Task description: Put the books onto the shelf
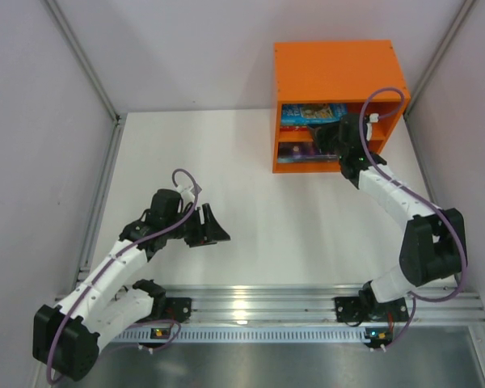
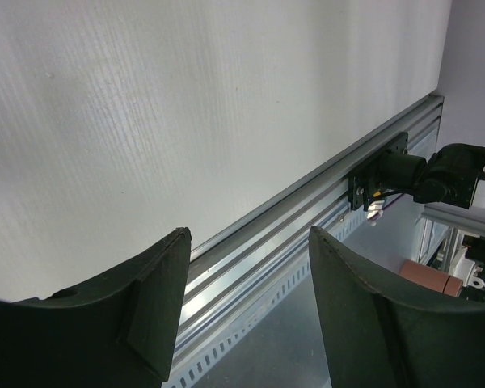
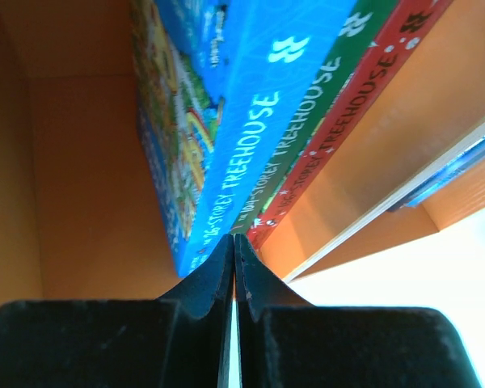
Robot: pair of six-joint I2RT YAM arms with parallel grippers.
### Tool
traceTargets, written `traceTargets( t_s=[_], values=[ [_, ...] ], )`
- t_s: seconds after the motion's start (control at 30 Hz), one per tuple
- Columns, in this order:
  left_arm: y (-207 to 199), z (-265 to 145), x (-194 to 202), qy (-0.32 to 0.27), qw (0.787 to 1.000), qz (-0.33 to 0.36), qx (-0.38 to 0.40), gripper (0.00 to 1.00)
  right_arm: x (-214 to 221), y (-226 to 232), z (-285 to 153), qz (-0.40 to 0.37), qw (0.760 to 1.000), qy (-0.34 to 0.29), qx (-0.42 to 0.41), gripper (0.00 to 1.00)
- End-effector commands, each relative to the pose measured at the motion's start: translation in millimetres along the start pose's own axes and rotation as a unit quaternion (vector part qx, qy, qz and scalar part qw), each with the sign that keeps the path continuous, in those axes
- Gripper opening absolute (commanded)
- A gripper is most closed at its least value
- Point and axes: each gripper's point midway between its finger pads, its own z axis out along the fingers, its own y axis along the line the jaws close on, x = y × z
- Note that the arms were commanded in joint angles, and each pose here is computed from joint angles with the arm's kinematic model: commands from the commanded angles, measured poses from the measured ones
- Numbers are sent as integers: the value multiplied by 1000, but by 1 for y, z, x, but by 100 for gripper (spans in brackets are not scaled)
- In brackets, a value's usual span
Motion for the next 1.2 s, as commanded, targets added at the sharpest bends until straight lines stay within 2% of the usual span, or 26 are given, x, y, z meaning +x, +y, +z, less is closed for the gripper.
traceTargets(
  t_s=[0.0,1.17],
  values=[
    [-4,0,-6,-6,1000,11,7,65,-10,29,1,7,999,-10,-34,0],
    [1,3,-3,-2,1000,11,0,65,-15,38,8,13,999,-16,-50,0]
  ],
)
